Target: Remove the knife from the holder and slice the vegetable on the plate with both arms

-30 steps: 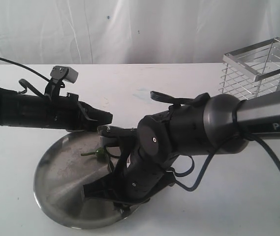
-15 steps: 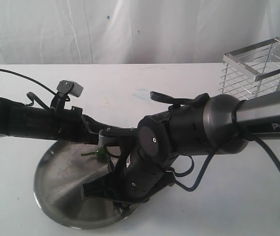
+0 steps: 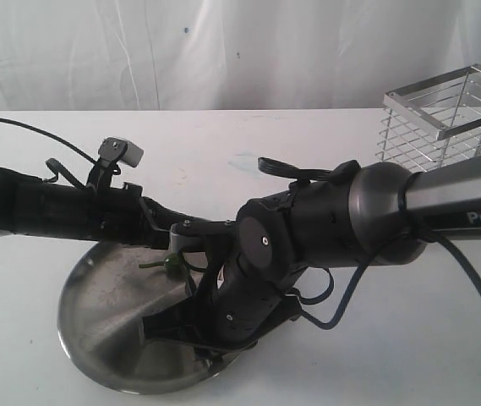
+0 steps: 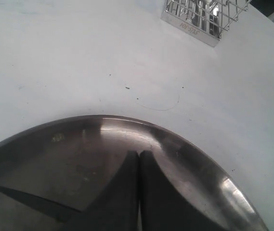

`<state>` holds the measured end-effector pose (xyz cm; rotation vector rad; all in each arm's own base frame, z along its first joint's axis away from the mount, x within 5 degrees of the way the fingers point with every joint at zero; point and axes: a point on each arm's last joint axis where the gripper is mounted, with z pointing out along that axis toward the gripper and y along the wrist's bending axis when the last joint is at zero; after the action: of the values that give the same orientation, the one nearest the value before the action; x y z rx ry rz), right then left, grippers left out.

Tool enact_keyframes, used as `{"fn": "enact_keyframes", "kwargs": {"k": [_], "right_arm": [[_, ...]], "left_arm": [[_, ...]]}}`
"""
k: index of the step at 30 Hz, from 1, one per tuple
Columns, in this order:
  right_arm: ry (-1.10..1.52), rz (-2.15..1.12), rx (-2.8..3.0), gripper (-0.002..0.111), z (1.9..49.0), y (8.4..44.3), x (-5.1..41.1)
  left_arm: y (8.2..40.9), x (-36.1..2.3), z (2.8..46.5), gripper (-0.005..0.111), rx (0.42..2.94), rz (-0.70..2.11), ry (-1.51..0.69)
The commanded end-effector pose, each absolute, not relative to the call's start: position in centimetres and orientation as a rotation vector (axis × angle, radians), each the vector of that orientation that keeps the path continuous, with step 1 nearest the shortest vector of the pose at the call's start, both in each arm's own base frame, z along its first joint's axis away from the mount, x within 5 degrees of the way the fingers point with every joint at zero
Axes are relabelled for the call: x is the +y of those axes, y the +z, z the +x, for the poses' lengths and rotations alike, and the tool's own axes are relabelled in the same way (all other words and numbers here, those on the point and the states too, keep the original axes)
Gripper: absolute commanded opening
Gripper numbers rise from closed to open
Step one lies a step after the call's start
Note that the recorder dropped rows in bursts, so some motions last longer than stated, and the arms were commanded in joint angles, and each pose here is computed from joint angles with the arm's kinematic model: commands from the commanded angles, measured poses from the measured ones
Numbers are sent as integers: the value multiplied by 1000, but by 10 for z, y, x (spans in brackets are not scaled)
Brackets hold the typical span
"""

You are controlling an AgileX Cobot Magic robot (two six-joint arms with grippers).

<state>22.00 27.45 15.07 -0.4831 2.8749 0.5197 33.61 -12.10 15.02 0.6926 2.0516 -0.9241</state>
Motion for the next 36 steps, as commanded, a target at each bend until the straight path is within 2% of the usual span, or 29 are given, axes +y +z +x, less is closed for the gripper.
{"fn": "enact_keyframes", "kwargs": {"k": [1, 9, 30, 36], "right_arm": [[525, -479, 2868, 0, 221, 153, 276], [524, -472, 2874, 0, 221, 153, 276], [525, -472, 2872, 0, 221, 153, 276], [525, -472, 2872, 0, 221, 153, 276]], "left_arm": [[152, -122, 336, 0, 2036, 674, -943], [148, -118, 339, 0, 2079, 655, -879], [129, -120, 344, 0, 2116, 648, -913], [122, -115, 346, 0, 2180, 618, -824]]}}
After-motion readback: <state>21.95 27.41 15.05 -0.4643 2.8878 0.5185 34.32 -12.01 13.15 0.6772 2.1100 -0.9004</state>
